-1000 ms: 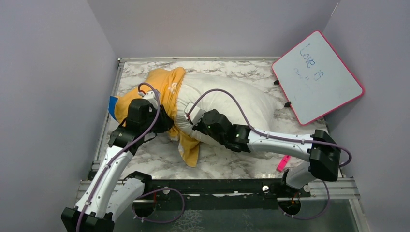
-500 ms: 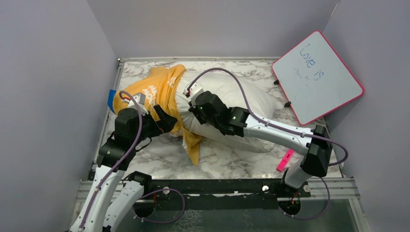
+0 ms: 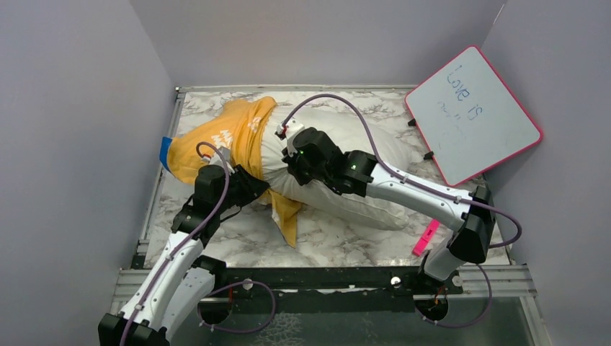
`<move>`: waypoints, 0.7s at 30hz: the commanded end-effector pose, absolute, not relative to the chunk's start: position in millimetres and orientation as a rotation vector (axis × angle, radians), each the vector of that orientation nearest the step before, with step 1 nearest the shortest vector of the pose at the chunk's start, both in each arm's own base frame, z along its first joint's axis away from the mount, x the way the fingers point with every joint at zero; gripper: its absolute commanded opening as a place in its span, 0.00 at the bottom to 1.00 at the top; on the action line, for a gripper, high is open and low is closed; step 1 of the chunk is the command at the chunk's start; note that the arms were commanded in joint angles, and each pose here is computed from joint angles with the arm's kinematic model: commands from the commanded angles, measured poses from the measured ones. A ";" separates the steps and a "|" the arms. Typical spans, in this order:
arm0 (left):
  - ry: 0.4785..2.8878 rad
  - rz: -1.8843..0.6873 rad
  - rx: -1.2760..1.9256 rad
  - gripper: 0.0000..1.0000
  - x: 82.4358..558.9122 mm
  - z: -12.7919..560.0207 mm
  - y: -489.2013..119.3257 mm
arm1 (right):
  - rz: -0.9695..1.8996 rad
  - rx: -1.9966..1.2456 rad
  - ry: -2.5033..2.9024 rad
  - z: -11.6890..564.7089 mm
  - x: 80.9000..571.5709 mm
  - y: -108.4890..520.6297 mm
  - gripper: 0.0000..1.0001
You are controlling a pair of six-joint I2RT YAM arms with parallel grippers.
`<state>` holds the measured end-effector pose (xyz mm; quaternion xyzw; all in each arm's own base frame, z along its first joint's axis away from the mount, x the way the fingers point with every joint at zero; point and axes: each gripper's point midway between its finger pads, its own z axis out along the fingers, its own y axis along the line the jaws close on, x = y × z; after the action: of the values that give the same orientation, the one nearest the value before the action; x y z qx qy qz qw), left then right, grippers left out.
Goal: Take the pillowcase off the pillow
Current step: Remove the pillow from the pillowcase.
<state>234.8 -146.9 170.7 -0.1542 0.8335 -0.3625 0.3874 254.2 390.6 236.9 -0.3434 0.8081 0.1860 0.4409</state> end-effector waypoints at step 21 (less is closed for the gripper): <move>1.915 -0.453 -0.110 0.00 245.1 274.1 -88.0 | 0.616 -1.196 1.787 259.1 196.9 341.6 0.34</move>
<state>235.8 -75.3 245.1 -0.0797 0.8461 -0.1500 0.5053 219.5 346.6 271.3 -0.4671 0.6979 0.2154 0.4984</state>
